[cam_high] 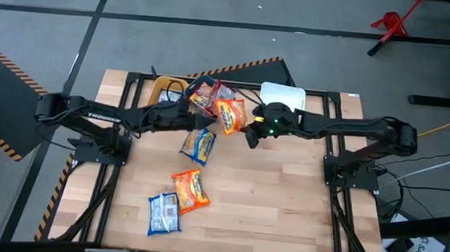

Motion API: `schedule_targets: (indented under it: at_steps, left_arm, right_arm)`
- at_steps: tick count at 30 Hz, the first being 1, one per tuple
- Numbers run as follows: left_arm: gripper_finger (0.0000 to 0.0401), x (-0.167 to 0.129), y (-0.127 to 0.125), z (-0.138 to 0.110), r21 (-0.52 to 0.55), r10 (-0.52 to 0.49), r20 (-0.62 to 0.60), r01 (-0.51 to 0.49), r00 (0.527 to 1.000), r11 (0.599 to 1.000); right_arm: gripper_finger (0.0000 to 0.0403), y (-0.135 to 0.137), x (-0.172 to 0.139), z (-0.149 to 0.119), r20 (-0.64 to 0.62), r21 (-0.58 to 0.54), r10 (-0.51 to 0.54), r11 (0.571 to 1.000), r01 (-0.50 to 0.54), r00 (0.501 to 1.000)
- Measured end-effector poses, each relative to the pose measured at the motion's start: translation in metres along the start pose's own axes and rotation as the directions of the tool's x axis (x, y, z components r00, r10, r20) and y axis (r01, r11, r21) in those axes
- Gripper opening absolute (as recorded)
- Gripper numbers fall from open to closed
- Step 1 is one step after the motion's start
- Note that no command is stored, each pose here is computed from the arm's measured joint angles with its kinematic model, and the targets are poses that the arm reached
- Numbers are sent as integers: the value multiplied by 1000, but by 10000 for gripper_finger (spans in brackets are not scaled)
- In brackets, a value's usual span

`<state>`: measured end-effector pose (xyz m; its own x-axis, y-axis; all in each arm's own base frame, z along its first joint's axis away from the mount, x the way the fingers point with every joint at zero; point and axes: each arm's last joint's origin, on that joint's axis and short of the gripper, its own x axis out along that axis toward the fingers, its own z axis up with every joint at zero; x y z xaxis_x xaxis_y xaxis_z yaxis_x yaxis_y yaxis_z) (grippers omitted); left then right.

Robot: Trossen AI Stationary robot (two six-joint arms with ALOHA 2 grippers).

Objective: Sort Maruchan noodles
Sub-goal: Put the top orange bag into the white bin

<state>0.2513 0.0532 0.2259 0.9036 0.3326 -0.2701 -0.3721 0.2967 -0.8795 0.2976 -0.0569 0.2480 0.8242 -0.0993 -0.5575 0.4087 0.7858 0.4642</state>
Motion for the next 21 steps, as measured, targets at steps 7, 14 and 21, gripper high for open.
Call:
schedule_targets:
  at_steps: [7,14,21]
  left_arm:
    - [254,17,2,-3,-24,-72,36,73,997,997]
    - [255,28,2,-5,-60,-144,71,149,987,987]
    - [254,35,5,-7,-86,-171,88,178,981,980]
  right_arm:
    - [0,2,-5,2,13,1,10,1000,-10,1000]
    - [0,4,-5,1,6,-3,20,1000,-20,1000]
    - [0,12,-3,-5,-13,-21,37,999,-37,999]
